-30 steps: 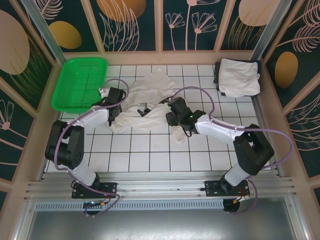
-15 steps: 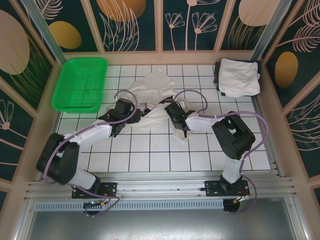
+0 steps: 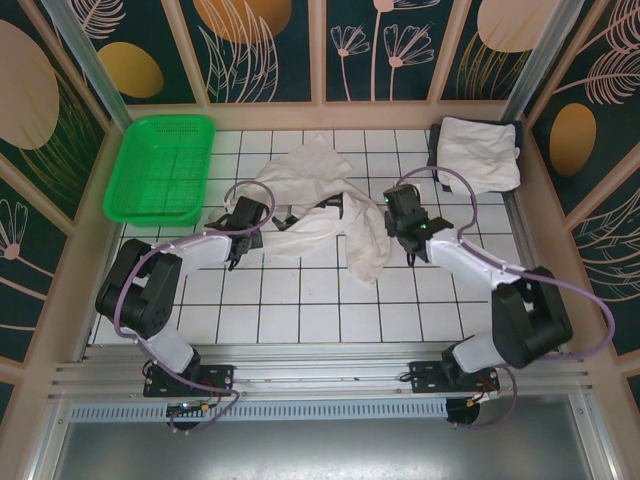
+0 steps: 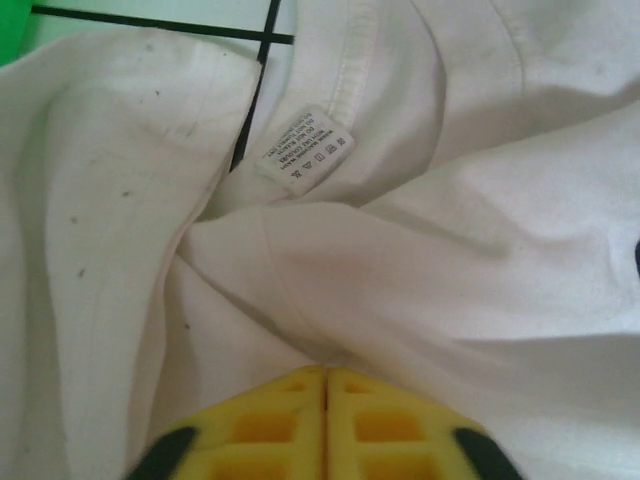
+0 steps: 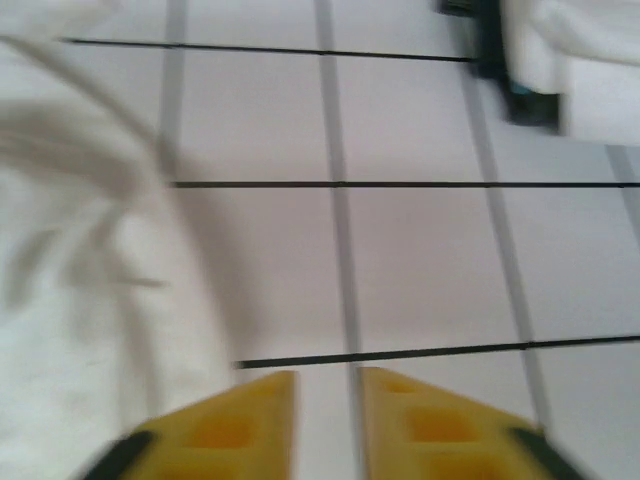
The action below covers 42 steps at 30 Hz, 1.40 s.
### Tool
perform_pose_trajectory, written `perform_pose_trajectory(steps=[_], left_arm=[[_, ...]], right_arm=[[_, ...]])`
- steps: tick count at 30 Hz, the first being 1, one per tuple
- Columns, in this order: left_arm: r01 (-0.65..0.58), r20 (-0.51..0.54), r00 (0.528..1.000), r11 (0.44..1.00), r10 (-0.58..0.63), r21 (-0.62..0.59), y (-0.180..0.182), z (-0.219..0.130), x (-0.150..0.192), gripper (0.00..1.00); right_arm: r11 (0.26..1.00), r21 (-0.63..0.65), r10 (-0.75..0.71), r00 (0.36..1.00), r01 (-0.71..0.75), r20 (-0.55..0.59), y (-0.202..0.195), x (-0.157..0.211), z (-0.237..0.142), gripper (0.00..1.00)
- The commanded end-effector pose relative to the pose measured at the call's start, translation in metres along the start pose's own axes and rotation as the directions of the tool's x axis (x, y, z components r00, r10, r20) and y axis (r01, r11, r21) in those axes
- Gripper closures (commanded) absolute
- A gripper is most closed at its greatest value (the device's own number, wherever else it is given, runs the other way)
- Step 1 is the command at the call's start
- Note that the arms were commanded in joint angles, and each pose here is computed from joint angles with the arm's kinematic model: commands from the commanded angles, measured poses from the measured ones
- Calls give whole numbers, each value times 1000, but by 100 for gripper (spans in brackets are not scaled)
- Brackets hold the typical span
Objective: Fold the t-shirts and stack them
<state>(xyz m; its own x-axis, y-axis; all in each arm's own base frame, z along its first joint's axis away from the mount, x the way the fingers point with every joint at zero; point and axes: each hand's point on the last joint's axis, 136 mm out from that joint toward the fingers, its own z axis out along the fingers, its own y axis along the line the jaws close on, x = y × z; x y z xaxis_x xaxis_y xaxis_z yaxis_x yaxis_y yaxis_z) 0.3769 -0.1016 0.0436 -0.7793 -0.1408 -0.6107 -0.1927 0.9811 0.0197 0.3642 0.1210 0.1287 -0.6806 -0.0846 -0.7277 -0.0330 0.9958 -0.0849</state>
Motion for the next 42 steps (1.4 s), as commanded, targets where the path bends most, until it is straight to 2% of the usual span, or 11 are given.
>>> perform_pose_trajectory(steps=[1,13,16,19,20,21,25,33,38,41,42], left_arm=[[-11,-7,1000,1000,11,2,-3,-2,-7,100],[28,158,986,995,-44,100,-7,-80,-75,100],[27,171,984,995,-42,92,-5,-88,-83,100],[25,188,981,997,-40,79,-1,-97,-90,100],[25,197,980,997,-39,73,1,-100,-93,100],[28,206,978,997,-41,69,3,-104,-96,100],[37,242,969,998,-50,56,11,-120,-109,100],[98,354,931,995,-93,3,39,-162,-130,100],[71,295,952,997,-79,37,15,-109,-116,99],[21,157,987,1000,-20,-4,-6,-59,-105,63],[10,118,993,1000,-8,-19,-10,-47,-101,48]], right_arm=[[957,-289,-41,999,32,-23,62,21,2,60],[956,-280,-128,985,91,-117,94,54,57,53],[969,-222,-140,982,109,-127,89,57,64,64],[978,-160,-152,980,131,-129,78,55,65,88],[981,-142,-153,980,135,-124,74,52,63,98],[983,-126,-152,981,137,-117,70,47,59,100],[985,-113,-135,989,128,-58,61,18,28,100],[959,-284,27,983,26,182,36,-57,-97,100],[979,-144,162,980,-144,117,-49,-67,-25,100],[979,-44,196,980,-197,-37,-71,-60,36,61],[981,11,192,976,-192,-104,-73,-48,51,57]])
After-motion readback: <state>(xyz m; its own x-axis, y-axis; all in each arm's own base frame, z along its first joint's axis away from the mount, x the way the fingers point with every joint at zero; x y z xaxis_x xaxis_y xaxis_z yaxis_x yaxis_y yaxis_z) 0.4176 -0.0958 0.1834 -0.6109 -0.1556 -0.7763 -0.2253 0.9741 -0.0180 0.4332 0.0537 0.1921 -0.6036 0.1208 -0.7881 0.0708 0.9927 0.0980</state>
